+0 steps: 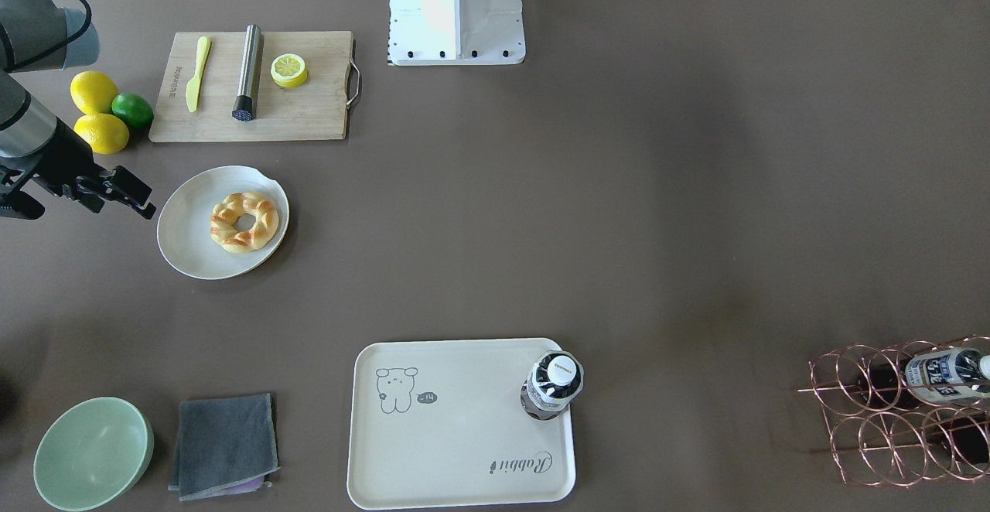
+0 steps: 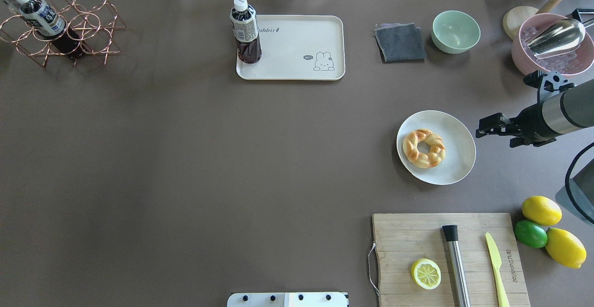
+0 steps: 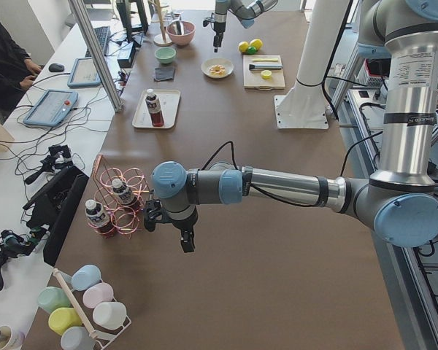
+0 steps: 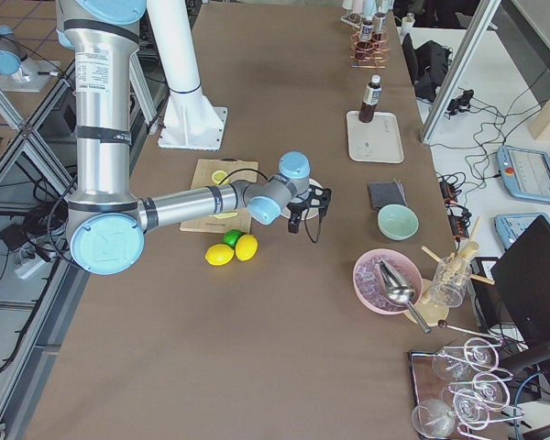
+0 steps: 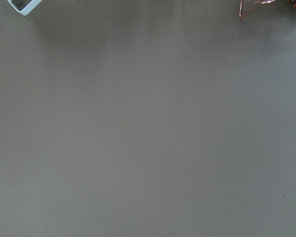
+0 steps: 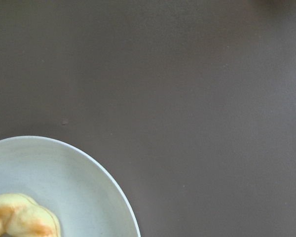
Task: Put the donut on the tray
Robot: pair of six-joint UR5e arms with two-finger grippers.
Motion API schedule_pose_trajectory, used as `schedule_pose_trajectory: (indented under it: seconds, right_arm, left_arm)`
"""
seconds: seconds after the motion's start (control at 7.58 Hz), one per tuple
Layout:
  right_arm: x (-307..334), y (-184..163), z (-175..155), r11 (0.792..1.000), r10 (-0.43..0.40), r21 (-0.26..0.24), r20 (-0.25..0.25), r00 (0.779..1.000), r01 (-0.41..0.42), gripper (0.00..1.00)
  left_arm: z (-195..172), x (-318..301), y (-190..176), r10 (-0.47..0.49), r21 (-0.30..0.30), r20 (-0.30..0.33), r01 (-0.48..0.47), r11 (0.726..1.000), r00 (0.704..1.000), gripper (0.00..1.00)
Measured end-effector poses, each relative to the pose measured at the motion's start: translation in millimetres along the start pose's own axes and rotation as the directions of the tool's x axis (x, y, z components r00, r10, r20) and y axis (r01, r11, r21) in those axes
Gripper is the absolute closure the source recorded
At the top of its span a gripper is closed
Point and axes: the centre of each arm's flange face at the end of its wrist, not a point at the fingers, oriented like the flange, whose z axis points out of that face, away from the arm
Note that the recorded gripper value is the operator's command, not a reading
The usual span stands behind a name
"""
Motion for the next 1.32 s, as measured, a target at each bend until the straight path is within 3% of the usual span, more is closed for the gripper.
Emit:
schedule_pose_trajectory:
  seconds: [0.66,0.79,0.92,1.32]
  right_arm:
    - [-26,10,38,1.0,0.008,-0.005,-0.017,1.0,-0.008,0.02]
    - [-27,12,43,1.0,0.007,-0.003,-0.025,1.0,-0.007,0.41]
    - [-28,14,47,1.0,0.004,0.003,-0.032,0.999,-0.004,0.99]
    - [-33,19,51,0.999,0.042,0.023,-0.039,0.998,-0.041,1.0]
  left_arm:
    - [-1,2,-3,0.002,0.002,0.0,-0.002,1.0,1.0,0.02]
    - [-2,2,-3,0.003,0.002,0.0,-0.003,1.0,1.0,0.02]
    - [-1,1,-3,0.002,0.002,0.0,-0.002,1.0,1.0,0.02]
    - [0,1,-3,0.002,0.0,0.0,-0.002,1.0,1.0,0.02]
